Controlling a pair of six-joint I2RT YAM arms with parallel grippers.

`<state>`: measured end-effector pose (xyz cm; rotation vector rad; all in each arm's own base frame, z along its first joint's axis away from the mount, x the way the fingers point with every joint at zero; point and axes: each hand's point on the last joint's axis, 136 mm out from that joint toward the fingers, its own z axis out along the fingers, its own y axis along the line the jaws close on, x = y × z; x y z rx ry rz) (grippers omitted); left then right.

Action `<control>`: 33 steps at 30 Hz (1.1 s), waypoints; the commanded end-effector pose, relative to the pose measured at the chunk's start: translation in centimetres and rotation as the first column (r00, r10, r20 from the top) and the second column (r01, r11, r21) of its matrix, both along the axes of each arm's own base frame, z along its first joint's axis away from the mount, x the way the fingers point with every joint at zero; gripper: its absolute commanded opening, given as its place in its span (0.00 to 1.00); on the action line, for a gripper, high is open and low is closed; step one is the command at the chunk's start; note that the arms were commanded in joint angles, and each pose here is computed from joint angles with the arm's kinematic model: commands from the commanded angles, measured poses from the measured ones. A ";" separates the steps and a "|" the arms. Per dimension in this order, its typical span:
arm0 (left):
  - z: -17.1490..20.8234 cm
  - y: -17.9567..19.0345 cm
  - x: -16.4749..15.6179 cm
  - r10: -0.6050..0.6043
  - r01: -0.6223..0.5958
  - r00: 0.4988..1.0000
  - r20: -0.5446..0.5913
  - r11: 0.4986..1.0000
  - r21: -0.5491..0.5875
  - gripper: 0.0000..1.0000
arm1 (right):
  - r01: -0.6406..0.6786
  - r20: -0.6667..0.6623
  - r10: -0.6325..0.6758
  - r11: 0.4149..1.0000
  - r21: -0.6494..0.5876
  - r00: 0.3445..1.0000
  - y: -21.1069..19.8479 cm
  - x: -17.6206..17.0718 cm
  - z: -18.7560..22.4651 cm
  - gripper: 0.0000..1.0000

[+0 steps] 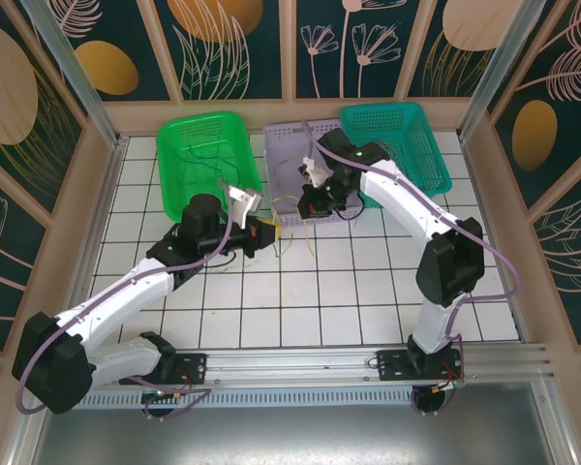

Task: Untangle the cables

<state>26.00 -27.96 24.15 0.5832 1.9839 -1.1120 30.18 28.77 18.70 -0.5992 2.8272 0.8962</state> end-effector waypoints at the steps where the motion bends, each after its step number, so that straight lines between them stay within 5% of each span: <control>1: 4.7 2.1 3.2 0.203 -0.203 0.976 0.081 0.979 -0.011 0.00 | -0.001 0.044 0.002 0.999 -0.034 0.999 -1.0 -0.7 -0.3 0.00; 7: 11.9 8.9 11.1 0.527 -0.522 0.848 0.055 0.848 -0.094 0.00 | -0.113 0.183 0.143 0.980 -0.165 0.973 -0.4 -3.3 -2.7 0.00; 12: 16.6 11.7 17.2 0.648 -0.633 0.760 0.057 0.757 -0.163 0.00 | -0.224 0.278 0.284 0.947 -0.231 0.918 1.3 -6.5 -4.0 0.00; 18: 18.2 14.1 23.2 0.746 -0.734 0.656 0.111 0.666 -0.133 0.00 | -0.303 0.404 0.336 0.942 -0.147 0.851 2.9 -9.9 -2.0 0.00; 26: 18.1 15.5 27.5 0.779 -0.772 0.612 0.135 0.626 -0.114 0.00 | -0.385 0.437 0.389 0.917 -0.101 0.811 3.2 -14.2 -1.9 0.00; 33: 16.2 14.1 28.8 0.736 -0.731 0.669 0.104 0.677 -0.085 0.00 | -0.428 0.462 0.381 0.904 -0.004 0.801 4.1 -15.1 0.9 0.00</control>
